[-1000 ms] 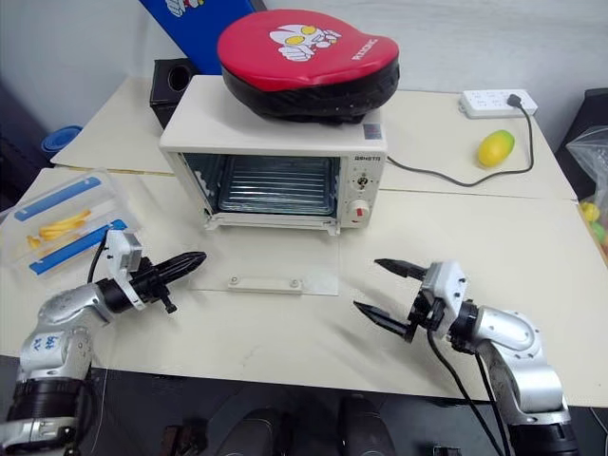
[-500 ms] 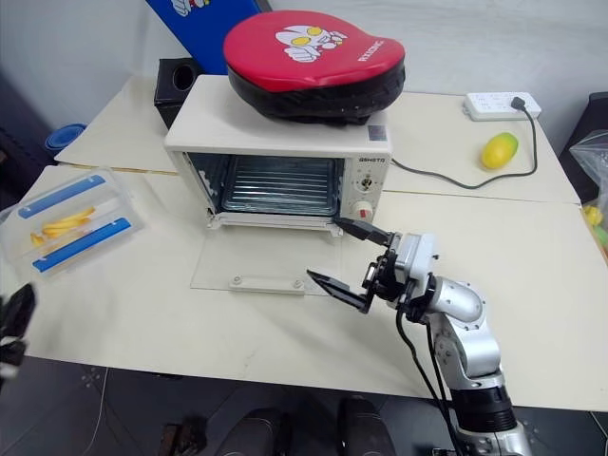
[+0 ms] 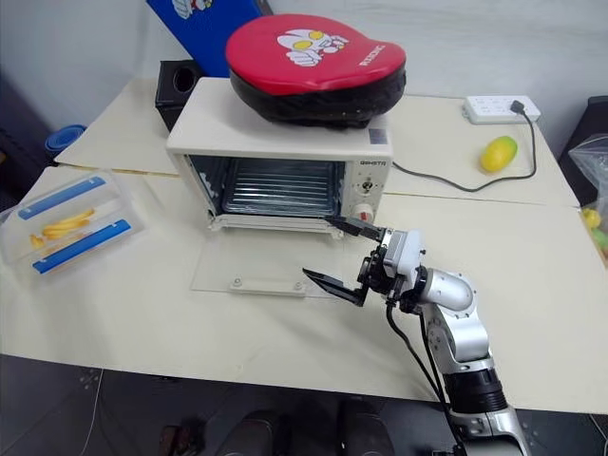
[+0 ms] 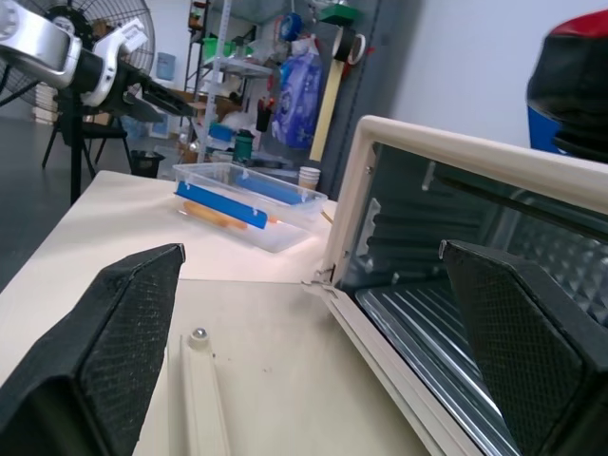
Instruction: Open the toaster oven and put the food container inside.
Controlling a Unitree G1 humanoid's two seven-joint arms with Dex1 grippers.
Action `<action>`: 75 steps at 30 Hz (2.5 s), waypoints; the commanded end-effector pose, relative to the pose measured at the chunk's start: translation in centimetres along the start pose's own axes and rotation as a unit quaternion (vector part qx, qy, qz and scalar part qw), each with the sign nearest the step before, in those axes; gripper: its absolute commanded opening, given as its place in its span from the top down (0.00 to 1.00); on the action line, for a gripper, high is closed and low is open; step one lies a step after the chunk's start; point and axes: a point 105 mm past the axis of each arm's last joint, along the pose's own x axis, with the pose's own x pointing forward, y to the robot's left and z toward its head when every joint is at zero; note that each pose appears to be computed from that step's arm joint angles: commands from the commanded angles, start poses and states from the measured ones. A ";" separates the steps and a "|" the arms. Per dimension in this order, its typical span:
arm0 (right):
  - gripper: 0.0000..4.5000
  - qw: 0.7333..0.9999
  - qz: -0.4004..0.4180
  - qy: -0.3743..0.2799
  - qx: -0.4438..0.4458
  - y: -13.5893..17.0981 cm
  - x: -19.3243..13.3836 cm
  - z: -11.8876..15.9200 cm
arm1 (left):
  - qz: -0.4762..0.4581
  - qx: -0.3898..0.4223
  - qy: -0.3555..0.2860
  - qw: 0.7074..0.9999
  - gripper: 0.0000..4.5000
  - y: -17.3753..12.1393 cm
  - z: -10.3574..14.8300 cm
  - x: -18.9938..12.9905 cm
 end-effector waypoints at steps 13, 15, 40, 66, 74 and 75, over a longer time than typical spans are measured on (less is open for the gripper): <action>0.00 0.999 -0.027 -0.019 -0.010 -0.2 0.5 1.2 | 0.043 0.025 0.118 0.992 0.34 0.8 -2.3 4.6; 0.00 0.999 -0.028 -0.017 -0.010 -0.3 0.5 1.1 | 0.046 0.016 0.120 0.992 0.46 1.0 -2.4 4.6; 0.00 0.998 -0.052 0.041 0.002 -0.8 -2.7 -0.2 | -0.296 0.170 0.236 0.910 0.95 -12.1 -5.3 -7.8; 0.00 0.984 -0.141 0.107 0.008 1.0 -6.1 -0.2 | -0.400 0.099 0.119 0.903 0.46 -28.0 -9.9 -5.1; 0.00 0.982 -0.108 0.104 0.117 2.8 -5.7 0.5 | -0.548 0.147 0.032 0.823 0.46 -25.4 -6.2 -8.0; 0.09 0.981 -0.093 0.112 0.132 3.2 -5.6 0.5 | -0.564 0.160 0.032 0.809 0.50 -24.9 -6.1 -8.3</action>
